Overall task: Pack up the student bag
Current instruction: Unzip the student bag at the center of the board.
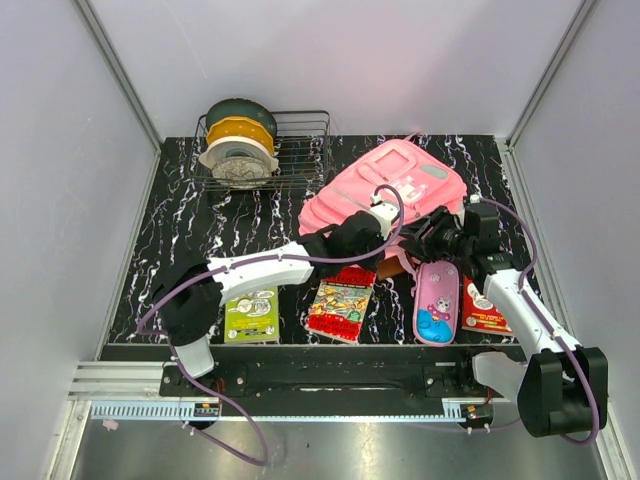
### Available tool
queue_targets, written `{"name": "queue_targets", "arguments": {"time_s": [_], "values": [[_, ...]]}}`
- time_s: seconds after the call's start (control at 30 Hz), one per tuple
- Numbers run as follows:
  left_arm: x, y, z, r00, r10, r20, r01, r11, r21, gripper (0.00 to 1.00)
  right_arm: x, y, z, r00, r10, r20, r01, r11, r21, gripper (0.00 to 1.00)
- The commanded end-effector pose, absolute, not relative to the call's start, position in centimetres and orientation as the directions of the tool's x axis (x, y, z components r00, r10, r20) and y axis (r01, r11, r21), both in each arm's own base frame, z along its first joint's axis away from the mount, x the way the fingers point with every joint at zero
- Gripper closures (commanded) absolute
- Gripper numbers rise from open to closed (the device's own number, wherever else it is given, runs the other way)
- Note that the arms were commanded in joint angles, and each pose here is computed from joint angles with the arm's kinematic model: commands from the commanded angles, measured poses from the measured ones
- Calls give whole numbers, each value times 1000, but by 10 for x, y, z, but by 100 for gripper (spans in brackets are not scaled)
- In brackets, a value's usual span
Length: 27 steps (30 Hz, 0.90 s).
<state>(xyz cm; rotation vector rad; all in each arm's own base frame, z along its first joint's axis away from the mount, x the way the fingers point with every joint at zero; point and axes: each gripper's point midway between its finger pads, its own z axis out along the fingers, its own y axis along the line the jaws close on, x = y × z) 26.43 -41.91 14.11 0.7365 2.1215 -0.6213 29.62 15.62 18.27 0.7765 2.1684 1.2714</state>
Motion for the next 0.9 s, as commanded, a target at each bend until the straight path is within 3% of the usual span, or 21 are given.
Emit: {"name": "queue_targets", "arguments": {"time_s": [0.0, 0.37, 0.6, 0.8, 0.87], "values": [[282, -444, 206, -431, 134, -893, 684, 694, -226, 100, 295, 158, 180, -694, 706, -142, 228, 402, 887, 48], [277, -447, 203, -417, 158, -895, 717, 662, -218, 100, 312, 164, 174, -674, 726, -133, 236, 382, 894, 50], [274, -438, 185, -431, 186, -883, 705, 680, -201, 100, 320, 165, 199, -663, 726, -181, 164, 377, 911, 55], [271, -434, 171, -436, 225, -871, 711, 680, -180, 100, 317, 163, 195, -658, 732, -175, 179, 378, 909, 66], [269, -433, 171, -413, 241, -878, 721, 675, -153, 100, 318, 165, 192, -664, 730, -165, 180, 369, 912, 83]]}}
